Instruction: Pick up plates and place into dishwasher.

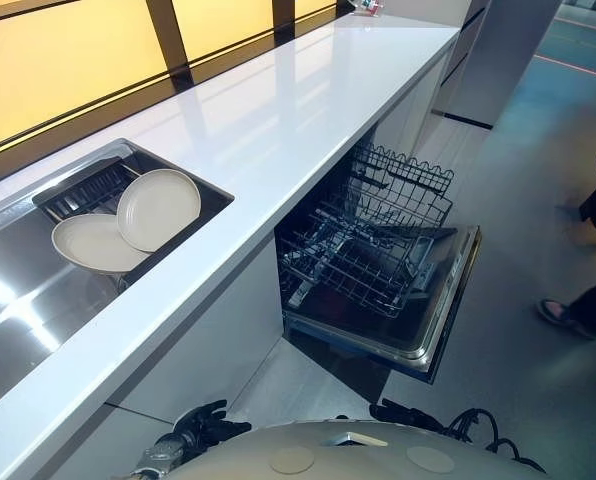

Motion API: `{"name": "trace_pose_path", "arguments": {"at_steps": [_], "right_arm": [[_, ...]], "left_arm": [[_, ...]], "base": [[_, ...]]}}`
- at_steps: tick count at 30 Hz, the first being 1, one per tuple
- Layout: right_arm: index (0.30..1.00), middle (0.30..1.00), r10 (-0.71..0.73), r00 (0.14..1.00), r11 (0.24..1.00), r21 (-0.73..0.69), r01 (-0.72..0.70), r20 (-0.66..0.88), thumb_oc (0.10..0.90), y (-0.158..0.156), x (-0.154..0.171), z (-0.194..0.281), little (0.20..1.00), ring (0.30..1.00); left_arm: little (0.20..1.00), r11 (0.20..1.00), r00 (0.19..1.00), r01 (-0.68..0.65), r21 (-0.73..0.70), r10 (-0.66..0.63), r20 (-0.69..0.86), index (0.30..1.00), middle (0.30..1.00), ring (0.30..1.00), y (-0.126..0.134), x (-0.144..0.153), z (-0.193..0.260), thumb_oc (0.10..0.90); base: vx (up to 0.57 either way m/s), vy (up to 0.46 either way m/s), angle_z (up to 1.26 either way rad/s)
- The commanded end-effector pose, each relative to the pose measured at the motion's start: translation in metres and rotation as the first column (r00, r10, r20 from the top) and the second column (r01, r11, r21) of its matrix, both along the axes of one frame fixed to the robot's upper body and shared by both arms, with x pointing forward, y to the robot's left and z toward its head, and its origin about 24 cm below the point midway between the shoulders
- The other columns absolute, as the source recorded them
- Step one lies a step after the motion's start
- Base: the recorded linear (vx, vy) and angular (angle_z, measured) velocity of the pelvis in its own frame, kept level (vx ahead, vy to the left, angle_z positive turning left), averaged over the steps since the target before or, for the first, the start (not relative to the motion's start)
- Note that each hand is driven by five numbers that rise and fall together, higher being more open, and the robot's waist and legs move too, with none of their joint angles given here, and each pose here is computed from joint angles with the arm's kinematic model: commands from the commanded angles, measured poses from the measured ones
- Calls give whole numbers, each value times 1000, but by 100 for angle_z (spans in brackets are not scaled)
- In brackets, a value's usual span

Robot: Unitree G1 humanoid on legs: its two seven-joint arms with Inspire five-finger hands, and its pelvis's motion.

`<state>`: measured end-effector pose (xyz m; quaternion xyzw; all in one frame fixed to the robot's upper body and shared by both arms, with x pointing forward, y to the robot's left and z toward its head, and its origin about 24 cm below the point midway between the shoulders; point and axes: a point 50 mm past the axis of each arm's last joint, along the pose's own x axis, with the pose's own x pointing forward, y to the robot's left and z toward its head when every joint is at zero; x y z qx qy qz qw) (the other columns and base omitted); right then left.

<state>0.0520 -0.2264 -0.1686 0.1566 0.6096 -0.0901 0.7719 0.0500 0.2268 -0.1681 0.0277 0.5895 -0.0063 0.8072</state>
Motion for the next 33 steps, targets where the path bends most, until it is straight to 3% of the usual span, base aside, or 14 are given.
{"name": "trace_pose_path", "arguments": {"at_steps": [1, 19, 25, 28, 29, 33], "right_arm": [[900, 900, 38, 999, 999, 28, -37, -38, 800, 13, 4, -3, 900, 900], [900, 900, 47, 998, 999, 23, -46, -42, 800, 12, 4, -3, 900, 900], [900, 900, 41, 998, 999, 23, -41, -37, 800, 12, 8, -2, 900, 900], [900, 900, 44, 999, 999, 10, -44, -27, 800, 4, 16, 0, 900, 900], [900, 900, 47, 999, 999, 3, -47, -23, 800, 0, 19, 2, 900, 900], [900, 900, 58, 998, 998, -17, -58, -21, 800, -9, 23, 5, 900, 900]], "left_arm": [[900, 999, 999, -33, 8, 32, 40, 900, 900, 900, 0, 12, 1, 800], [900, 999, 998, -48, -4, 48, 40, 900, 900, 900, -1, 12, 1, 800], [900, 960, 989, -136, -245, 147, 29, 900, 900, 900, -12, 12, 1, 800], [900, 747, 966, -176, -641, 256, 33, 900, 900, 900, -34, 24, 10, 800], [900, 634, 959, -155, -758, 281, 39, 900, 900, 900, -42, 31, 17, 800], [900, 297, 952, 53, -953, 272, 137, 900, 900, 900, -67, 57, 43, 800]], "base": [[0, 0, 0], [0, 0, 0], [0, 0, 0], [-29, 30, 0], [-47, 57, -1], [-25, 47, 1]]}}
